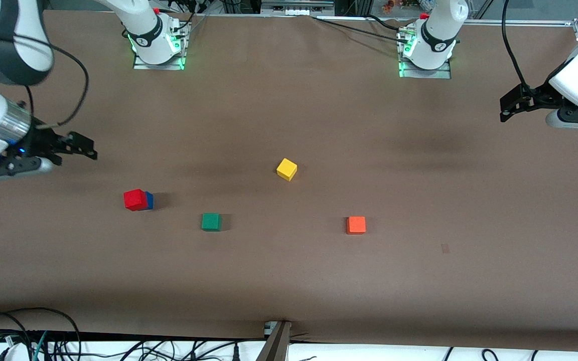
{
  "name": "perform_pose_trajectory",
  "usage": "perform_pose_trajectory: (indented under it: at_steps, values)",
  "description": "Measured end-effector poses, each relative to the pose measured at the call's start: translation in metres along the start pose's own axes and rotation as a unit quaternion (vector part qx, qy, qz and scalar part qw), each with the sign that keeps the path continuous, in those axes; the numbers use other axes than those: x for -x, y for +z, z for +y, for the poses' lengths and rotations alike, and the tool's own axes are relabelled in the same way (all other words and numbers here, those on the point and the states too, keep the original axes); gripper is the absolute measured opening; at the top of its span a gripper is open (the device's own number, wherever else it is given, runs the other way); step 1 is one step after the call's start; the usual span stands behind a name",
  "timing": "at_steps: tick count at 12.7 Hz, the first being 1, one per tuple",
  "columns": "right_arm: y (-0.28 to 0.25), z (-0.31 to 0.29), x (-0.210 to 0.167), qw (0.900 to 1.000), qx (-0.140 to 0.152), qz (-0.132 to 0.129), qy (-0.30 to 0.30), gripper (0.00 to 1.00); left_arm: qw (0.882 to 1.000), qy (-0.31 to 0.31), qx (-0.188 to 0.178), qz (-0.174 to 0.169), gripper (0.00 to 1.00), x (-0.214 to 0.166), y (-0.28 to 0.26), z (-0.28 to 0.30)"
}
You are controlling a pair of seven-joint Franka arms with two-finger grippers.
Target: Pass red block to right arm, stack on blue
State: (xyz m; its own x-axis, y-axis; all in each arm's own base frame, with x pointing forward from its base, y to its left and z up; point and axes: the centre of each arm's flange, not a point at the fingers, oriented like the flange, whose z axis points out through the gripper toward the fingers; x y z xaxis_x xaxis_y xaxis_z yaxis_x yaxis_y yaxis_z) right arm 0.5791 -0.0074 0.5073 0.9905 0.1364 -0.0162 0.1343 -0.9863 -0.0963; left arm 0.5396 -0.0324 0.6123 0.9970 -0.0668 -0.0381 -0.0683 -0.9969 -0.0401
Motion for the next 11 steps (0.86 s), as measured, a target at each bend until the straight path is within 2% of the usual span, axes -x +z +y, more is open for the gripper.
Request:
perform_pose_trajectory:
  at_steps: [5,9,11]
  values:
    - [-0.071,0.004,0.011,1.000,0.013,-0.014,-0.002,1.00,1.000,0.002,0.000,-0.001,1.00,-0.001,-0.002,0.003]
    - [-0.107,0.009,0.012,1.000,0.025,0.010,0.003,1.00,1.000,0.003,0.000,-0.002,1.00,-0.001,-0.003,0.003]
    - [-0.109,0.011,0.013,1.000,0.025,0.009,0.005,1.00,1.000,0.003,0.000,-0.003,1.00,0.000,-0.003,0.003]
